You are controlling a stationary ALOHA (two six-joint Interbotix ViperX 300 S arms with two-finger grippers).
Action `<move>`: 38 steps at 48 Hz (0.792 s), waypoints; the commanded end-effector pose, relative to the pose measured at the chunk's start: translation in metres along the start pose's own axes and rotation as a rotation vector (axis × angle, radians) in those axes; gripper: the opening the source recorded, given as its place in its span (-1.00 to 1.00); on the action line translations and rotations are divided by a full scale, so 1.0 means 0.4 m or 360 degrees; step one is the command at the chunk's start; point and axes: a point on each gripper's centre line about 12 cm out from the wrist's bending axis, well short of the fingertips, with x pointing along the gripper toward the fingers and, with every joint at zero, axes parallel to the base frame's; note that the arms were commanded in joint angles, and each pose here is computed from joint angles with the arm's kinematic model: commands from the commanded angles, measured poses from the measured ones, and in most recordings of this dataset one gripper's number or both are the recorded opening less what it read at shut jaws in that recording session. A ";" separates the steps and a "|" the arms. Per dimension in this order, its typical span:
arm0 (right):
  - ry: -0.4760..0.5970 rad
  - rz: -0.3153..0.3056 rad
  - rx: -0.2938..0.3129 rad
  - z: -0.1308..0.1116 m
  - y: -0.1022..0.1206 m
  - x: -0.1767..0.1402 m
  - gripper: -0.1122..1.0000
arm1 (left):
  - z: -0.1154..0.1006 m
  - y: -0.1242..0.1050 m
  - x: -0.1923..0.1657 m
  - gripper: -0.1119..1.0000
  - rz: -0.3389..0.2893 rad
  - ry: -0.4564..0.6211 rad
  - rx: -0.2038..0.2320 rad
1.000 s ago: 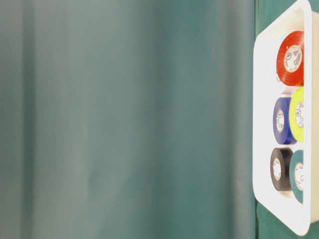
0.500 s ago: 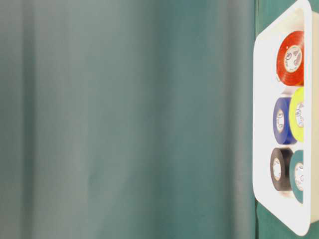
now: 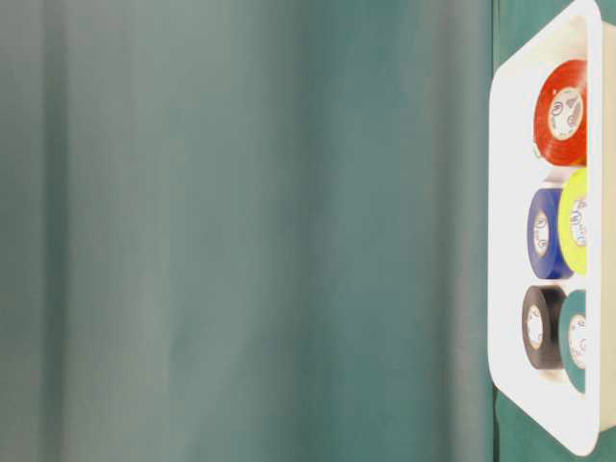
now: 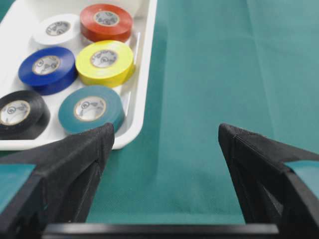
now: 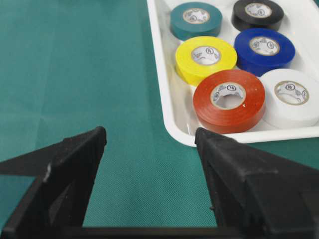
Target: Put the tape alternately from left to right into the white case.
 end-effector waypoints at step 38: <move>0.0017 -0.0022 0.0007 -0.003 -0.004 0.001 0.60 | -0.019 -0.001 -0.026 0.50 0.0007 -0.0029 -0.0006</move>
